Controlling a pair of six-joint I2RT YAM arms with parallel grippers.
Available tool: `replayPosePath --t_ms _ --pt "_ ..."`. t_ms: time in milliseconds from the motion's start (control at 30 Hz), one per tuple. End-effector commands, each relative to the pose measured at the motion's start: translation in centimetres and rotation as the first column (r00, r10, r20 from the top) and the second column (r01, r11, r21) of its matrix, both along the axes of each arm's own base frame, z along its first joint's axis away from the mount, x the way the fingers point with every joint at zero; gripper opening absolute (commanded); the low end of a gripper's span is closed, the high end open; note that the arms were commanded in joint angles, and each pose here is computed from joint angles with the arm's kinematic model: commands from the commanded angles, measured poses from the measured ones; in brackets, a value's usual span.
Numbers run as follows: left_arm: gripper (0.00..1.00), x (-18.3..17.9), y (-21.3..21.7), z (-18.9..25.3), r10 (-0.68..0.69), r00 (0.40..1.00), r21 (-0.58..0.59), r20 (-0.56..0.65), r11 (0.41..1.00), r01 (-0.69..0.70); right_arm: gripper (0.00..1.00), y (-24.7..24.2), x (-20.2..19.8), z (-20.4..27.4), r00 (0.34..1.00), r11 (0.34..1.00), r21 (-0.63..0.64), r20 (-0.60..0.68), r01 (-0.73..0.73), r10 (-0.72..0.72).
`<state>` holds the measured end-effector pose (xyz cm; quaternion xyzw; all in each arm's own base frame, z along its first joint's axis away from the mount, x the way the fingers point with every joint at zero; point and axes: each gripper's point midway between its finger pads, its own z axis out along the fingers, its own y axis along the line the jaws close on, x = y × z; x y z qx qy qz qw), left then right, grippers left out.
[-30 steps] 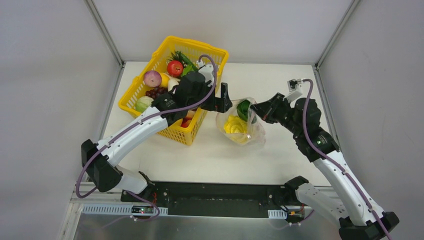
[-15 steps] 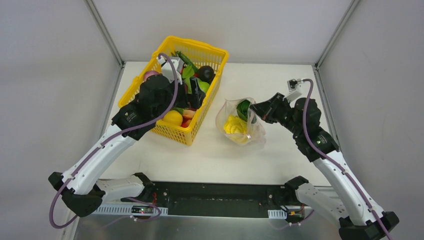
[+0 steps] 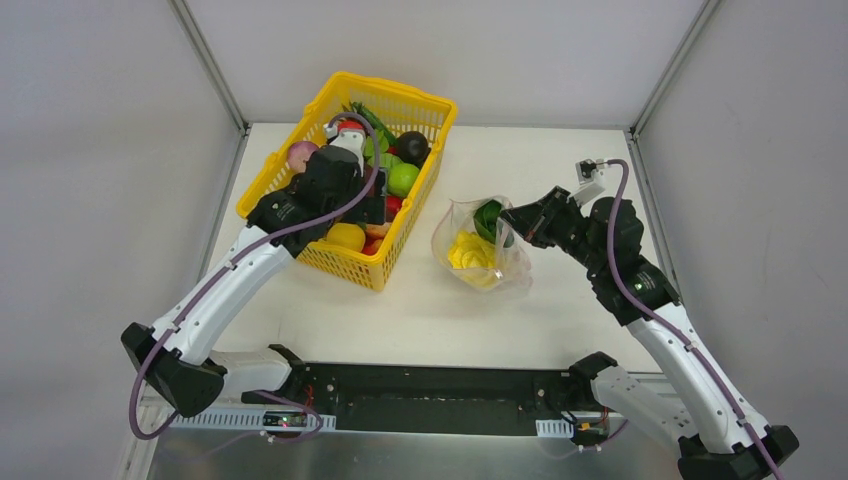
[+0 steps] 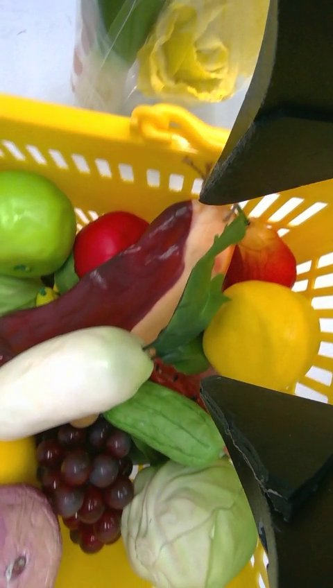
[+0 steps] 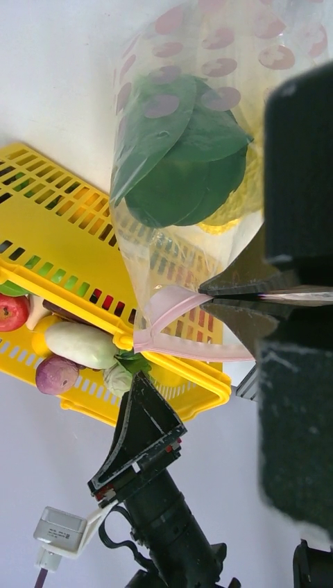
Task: Place the food in the zip-top bag and seal the zipper
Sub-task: Pick up the fake vegetable from the bin.
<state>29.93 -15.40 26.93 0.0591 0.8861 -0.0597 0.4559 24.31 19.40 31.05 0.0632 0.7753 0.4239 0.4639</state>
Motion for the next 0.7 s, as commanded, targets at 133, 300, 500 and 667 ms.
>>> replayPosePath --t_ms 133,300,500,667 --pt "0.95 5.5 3.4 1.0 0.165 0.985 -0.024 0.043 0.986 -0.164 0.00 0.3 0.1 1.5 0.999 0.999 0.051 0.045 -0.008 0.006" --pt "0.87 8.8 3.3 -1.4 0.231 0.973 -0.027 -0.004 0.973 -0.231 0.00 0.6 0.2 1.7 0.999 0.997 0.081 0.048 -0.018 0.014" --pt "0.65 9.3 2.9 -3.4 0.230 0.972 -0.021 -0.045 0.973 -0.231 0.00 0.6 -0.1 1.6 0.999 0.996 0.084 0.043 -0.024 0.021" --pt "0.48 8.7 3.1 -3.0 0.229 0.973 -0.044 -0.020 0.972 -0.230 0.00 0.5 -0.1 1.6 0.999 0.997 0.082 0.044 -0.017 0.014"
